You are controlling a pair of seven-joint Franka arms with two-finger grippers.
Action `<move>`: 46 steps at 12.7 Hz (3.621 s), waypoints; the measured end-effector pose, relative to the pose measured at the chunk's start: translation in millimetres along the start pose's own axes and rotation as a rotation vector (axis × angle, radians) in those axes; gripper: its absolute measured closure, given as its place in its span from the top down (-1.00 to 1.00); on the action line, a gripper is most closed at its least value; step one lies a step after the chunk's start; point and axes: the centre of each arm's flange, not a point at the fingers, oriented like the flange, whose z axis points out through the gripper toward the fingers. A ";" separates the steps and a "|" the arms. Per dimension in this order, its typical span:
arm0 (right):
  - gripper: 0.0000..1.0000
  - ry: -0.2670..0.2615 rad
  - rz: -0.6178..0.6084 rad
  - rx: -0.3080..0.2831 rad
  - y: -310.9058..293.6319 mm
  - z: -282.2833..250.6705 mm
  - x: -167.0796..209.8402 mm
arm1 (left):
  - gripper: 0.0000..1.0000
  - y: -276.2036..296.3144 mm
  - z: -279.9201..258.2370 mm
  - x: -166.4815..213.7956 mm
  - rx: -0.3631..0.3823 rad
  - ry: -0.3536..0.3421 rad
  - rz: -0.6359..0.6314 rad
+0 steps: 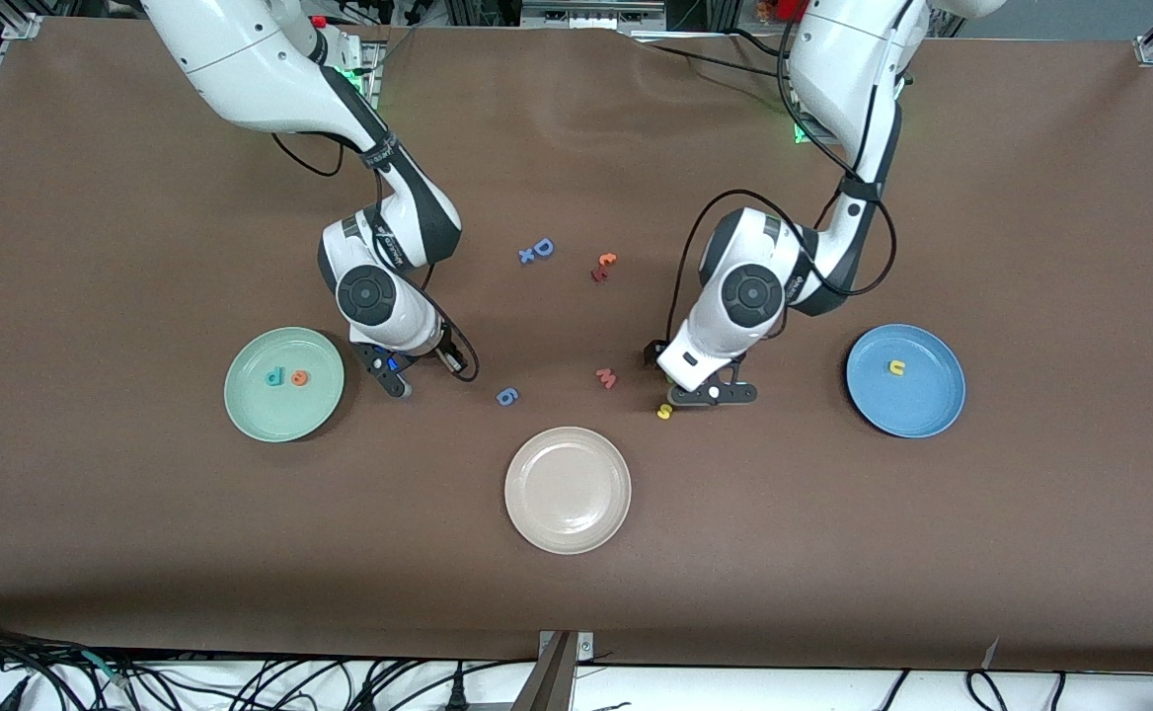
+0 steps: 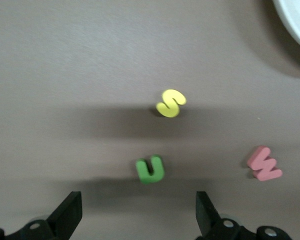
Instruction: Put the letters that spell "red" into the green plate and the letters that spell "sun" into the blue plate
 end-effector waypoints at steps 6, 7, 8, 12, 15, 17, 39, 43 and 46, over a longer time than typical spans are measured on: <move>-0.38 0.000 0.000 0.000 0.0 -0.2 0.1 | 1.00 1.6 26.5 0.2 0.009 0.028 0.001; -0.38 0.000 0.000 0.000 0.0 -0.2 0.1 | 1.00 1.3 28.8 1.1 0.008 0.035 0.001; -0.38 0.000 0.000 0.000 0.0 -0.3 0.1 | 1.00 1.7 29.8 1.3 0.008 0.039 0.001; -0.38 -0.003 0.002 -0.025 0.7 -9.2 2.9 | 0.70 15.0 31.6 -7.5 0.008 0.039 0.004; -0.37 -0.005 -0.031 -0.087 0.6 -47.4 24.7 | 0.36 18.7 33.4 -10.6 0.010 0.037 0.005; -0.37 -0.002 -0.087 -0.139 15.9 -70.0 62.6 | 0.26 18.0 33.5 -10.2 0.011 0.038 0.004; 0.97 -0.002 -0.328 -0.132 83.7 -227.6 206.7 | -0.63 13.2 30.6 -5.8 0.020 0.050 0.011; 0.97 0.037 -0.386 -0.075 101.2 -275.5 224.6 | -0.14 5.9 28.2 0.7 0.020 0.059 0.034; 0.97 0.060 -0.439 -0.030 118.0 -305.6 234.5 | 0.47 -0.3 16.7 15.0 0.006 0.086 0.039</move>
